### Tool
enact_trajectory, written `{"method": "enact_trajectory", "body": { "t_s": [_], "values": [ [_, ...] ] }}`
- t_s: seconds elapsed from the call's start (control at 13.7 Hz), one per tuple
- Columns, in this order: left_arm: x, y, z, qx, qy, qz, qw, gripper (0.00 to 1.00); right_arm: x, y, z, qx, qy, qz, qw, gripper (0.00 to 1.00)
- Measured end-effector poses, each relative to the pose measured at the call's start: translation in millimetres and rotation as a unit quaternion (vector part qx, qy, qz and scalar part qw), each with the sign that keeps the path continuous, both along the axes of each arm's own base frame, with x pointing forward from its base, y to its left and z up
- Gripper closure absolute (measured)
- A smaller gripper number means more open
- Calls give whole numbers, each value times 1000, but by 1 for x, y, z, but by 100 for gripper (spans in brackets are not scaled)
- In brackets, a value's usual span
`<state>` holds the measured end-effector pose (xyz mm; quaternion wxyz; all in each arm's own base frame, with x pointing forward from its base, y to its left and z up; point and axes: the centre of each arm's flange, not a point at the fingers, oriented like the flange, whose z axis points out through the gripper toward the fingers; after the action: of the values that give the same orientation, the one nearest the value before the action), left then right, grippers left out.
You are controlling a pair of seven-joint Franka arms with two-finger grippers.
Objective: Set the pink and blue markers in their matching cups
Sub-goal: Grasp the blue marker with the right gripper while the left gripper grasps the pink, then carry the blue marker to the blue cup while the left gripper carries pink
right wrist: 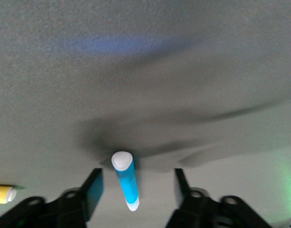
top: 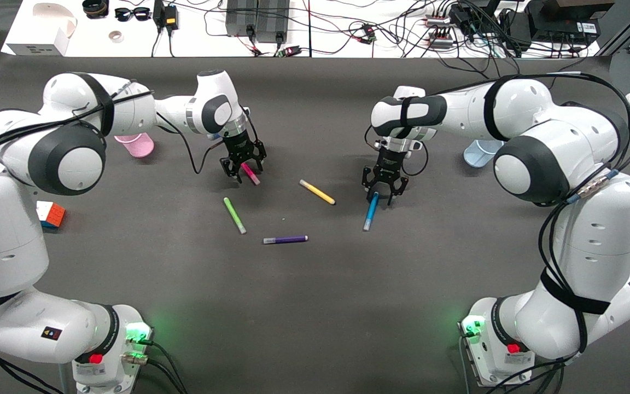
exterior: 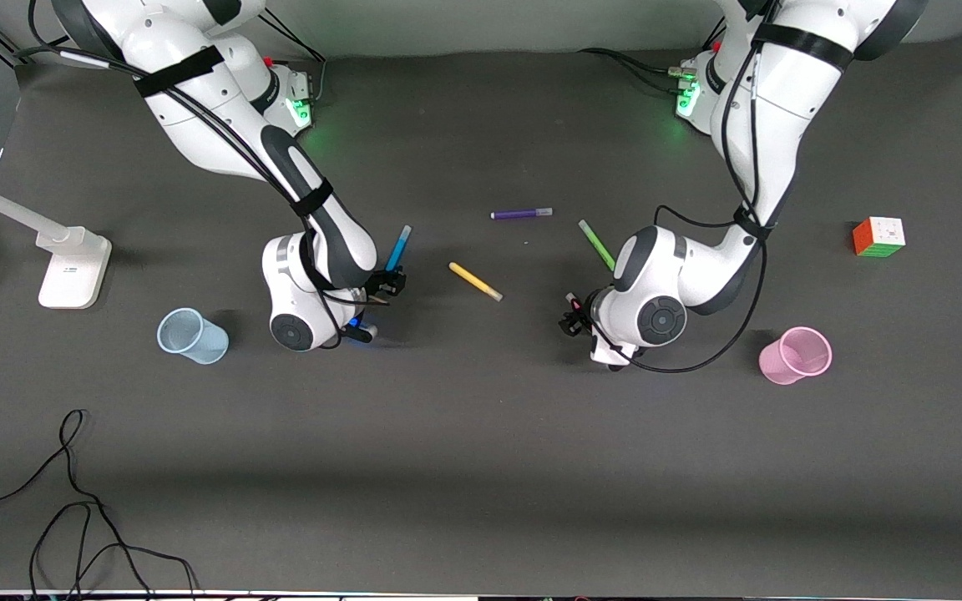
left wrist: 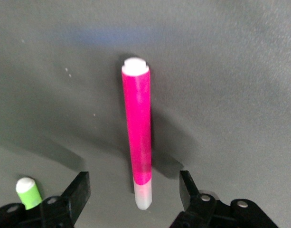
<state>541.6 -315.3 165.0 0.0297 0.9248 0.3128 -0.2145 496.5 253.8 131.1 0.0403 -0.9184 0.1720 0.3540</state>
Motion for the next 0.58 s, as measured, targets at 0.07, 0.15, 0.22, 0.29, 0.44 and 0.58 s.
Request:
{"method": "enact_trajectory", "body": {
  "t_s": [0.07,0.15,0.22,0.29,0.44,0.58],
  "values": [
    [0,-1,0,0,1,2,1000,22,1,-1,0,0,0,-1,1000,48],
    [-1,-1,0,0,1,3,1000,28,2,-3,0,-1,0,-3,1000,55],
    [-1,-1,0,0,1,4,1000,29,3,-5,0,-1,-1,-5,1000,69],
    [-1,-1,0,0,1,4,1000,34,3,-7,0,-1,-1,-6,1000,79],
    [0,-1,0,0,1,5,1000,42,5,-9,1,-2,-2,-9,1000,83],
    [0,-2,2,-1,0,5,1000,64,8,-11,8,0,0,-10,1000,83]
  ]
}}
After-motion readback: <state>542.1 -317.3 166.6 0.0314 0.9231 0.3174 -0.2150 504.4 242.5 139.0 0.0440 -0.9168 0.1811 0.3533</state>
